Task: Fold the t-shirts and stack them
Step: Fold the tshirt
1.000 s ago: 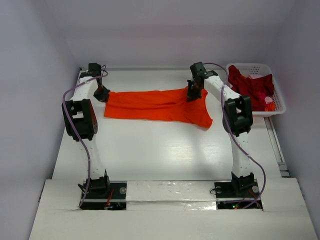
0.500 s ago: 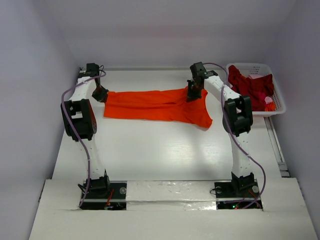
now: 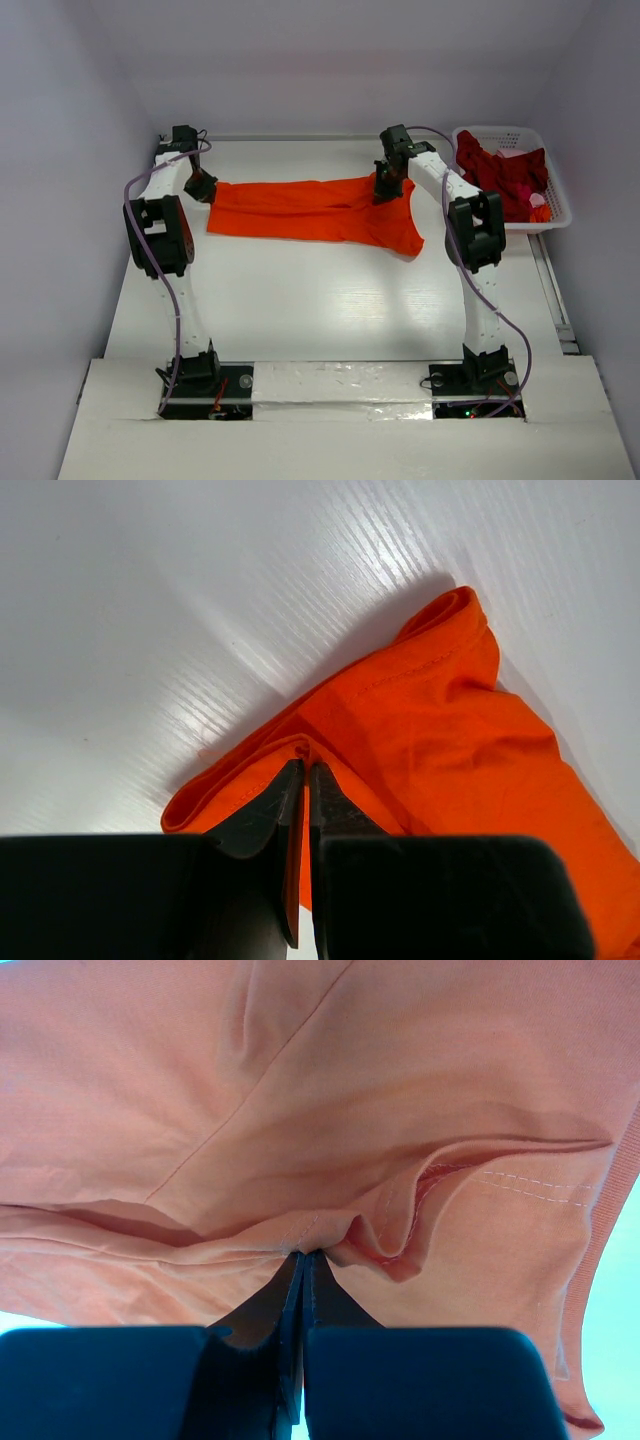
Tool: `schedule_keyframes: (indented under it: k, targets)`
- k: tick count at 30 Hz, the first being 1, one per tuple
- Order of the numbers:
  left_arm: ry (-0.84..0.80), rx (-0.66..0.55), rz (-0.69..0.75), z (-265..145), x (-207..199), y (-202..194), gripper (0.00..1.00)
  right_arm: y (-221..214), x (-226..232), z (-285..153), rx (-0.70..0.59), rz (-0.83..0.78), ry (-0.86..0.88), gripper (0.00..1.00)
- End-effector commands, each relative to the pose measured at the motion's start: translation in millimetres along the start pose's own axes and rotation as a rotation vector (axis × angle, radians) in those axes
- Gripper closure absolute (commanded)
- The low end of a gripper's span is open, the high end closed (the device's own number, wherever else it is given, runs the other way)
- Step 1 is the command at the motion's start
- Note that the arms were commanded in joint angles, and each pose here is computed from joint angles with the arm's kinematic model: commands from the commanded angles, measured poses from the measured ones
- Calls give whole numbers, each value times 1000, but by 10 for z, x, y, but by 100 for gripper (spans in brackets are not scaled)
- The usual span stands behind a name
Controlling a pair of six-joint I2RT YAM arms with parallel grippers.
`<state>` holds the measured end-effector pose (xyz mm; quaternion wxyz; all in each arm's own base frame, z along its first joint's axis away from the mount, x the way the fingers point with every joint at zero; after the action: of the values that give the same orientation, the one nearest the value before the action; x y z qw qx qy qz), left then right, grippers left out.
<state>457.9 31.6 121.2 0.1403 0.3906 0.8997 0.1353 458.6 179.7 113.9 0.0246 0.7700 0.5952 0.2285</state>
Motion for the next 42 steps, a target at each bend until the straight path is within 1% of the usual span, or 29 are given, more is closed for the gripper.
schedule_keyframes:
  k: [1, 10, 22, 31, 35, 38, 40, 41, 42]
  targets:
    - [-58, -34, -22, -134, -84, 135, 100, 46, 11, -49, -21, -13, 21, 100]
    - [-49, -40, -43, -87, -61, 179, 100, 48, 10, -51, -24, -15, 21, 100]
    - [6, -47, -82, 45, 68, 201, 100, 9, 54, -50, -18, -22, 35, 100]
    - [-91, -81, -91, -48, -53, 268, 100, 7, 53, -40, -18, -24, 36, 100]
    - [-127, -52, -84, -15, -100, 239, 100, 1, 51, -34, -14, -23, 36, 100]
    - [-142, -51, -93, -19, -111, 226, 100, -2, 46, -37, -15, -23, 35, 100]
    - [-135, -58, -113, -8, -60, 249, 98, -12, 41, -36, -12, -23, 34, 100]
    - [-122, -71, -121, -21, -47, 266, 94, -10, 44, -42, -13, -23, 35, 100]
    - [-109, -74, -126, -20, -33, 269, 86, -38, 79, -39, -10, -31, 38, 100]
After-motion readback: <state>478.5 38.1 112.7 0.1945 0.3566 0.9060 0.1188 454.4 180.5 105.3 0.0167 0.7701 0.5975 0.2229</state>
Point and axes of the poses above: each gripper's point midway between its finger pads, its own z axis out along the fingers, its own x axis along the line the jaws close on, y = z × x, the point moved 6 cm from there along -z, back along the fingers, and after that the axes turned 9 degrees about z, right-handed, at the moved point
